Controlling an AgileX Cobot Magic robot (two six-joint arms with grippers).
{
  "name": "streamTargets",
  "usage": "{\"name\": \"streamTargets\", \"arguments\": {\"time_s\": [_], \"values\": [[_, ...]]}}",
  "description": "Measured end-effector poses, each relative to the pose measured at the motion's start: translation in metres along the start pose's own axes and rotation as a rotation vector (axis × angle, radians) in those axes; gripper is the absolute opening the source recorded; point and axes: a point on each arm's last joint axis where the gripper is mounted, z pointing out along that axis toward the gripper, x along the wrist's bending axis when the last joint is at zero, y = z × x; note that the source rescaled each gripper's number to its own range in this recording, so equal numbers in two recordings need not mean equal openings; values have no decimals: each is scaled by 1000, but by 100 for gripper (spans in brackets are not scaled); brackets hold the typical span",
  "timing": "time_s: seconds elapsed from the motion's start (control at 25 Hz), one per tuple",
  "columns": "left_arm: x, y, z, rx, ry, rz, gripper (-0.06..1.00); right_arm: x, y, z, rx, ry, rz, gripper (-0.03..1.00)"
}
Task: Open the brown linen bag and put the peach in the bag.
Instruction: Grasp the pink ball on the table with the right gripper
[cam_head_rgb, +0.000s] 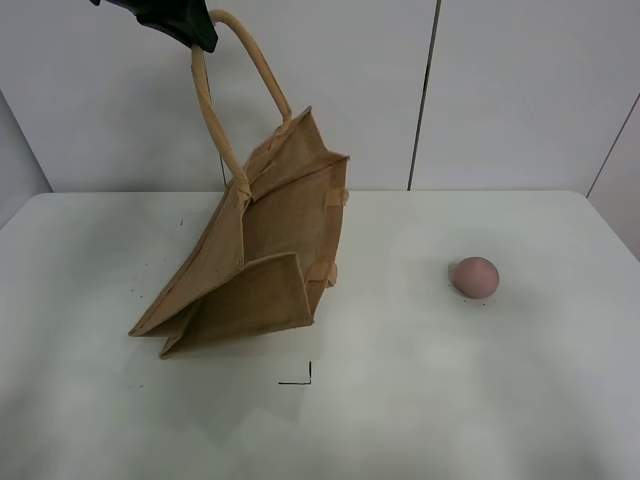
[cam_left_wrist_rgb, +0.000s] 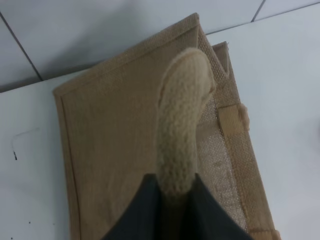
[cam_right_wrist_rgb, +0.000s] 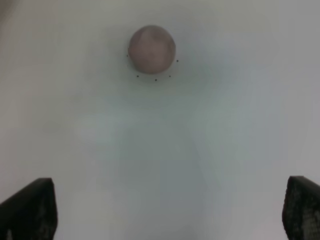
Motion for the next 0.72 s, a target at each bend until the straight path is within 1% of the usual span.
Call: {"name": "streamTargets", "arguments": {"time_s": [0.2, 0.24, 0.4, 0.56, 0.68, 0.72], "values": [[0, 0, 0, 0, 0, 1, 0, 0, 63, 79, 245, -4, -13, 100], [0, 0, 0, 0, 0, 1, 0, 0, 71, 102, 309, -4, -19, 100], [0, 0, 0, 0, -1, 1, 0, 0, 101, 182, 458, 0, -39, 100], [0, 0, 0, 0, -1, 1, 0, -1, 121, 253, 523, 11, -62, 100], [0, 0, 0, 0, -1, 2, 0, 3, 122, 301, 586, 50, -94, 100], [0, 0, 0, 0, -1, 2, 0, 5, 123, 312, 601, 60, -110, 100]]}}
